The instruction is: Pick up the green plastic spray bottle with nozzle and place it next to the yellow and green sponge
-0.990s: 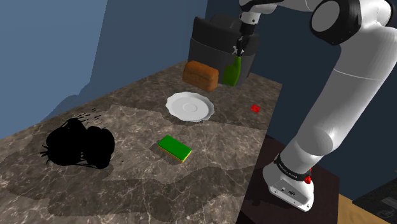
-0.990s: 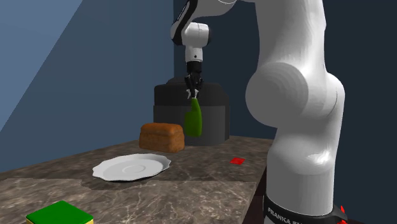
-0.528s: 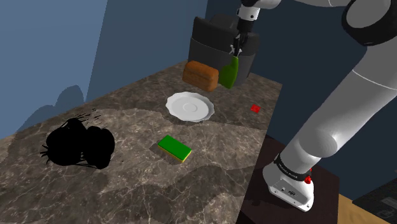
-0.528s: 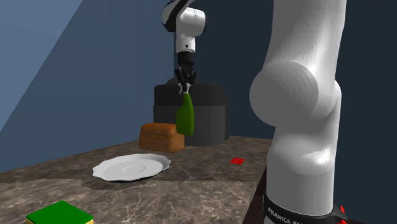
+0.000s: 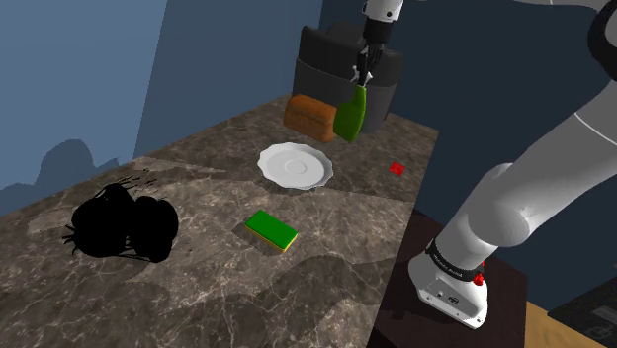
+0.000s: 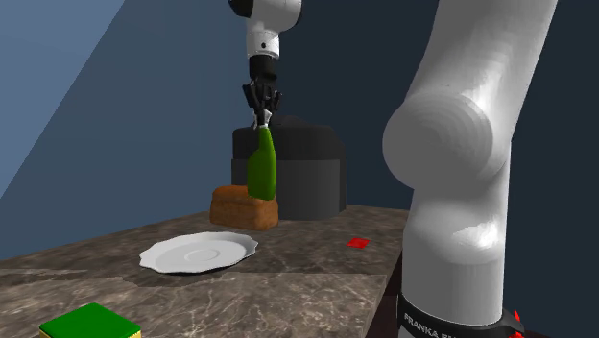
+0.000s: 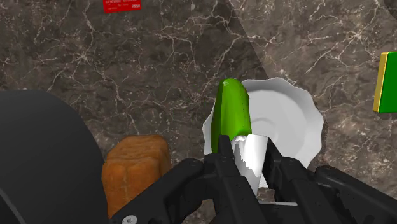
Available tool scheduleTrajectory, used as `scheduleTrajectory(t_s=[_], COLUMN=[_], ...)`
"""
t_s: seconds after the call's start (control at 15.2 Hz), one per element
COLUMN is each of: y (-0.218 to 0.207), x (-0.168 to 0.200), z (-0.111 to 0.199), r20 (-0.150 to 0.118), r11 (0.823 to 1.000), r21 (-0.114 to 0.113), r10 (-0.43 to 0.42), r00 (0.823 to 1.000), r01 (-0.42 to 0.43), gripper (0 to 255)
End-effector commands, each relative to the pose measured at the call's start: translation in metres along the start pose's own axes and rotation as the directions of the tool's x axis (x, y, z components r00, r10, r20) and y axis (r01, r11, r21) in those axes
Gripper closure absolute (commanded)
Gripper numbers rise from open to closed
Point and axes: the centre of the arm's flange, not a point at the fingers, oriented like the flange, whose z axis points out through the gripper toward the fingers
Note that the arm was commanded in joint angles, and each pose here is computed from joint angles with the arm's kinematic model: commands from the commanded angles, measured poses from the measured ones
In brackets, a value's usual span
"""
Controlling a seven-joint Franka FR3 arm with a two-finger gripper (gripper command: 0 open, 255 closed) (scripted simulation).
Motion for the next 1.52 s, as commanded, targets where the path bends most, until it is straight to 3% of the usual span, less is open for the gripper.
scheduleTrajectory(t_s=[0.0, 1.45], y=[-0.026, -0.3], x=[-0.006, -0.06], z=[-0.008, -0.086], r20=[0.0, 0.0], r11=[1.0, 1.0], r21=[-0.001, -0.001], r10=[0.001, 0.001], r00=[1.0, 1.0], r01=[-0.001, -0.001], gripper=[255, 255])
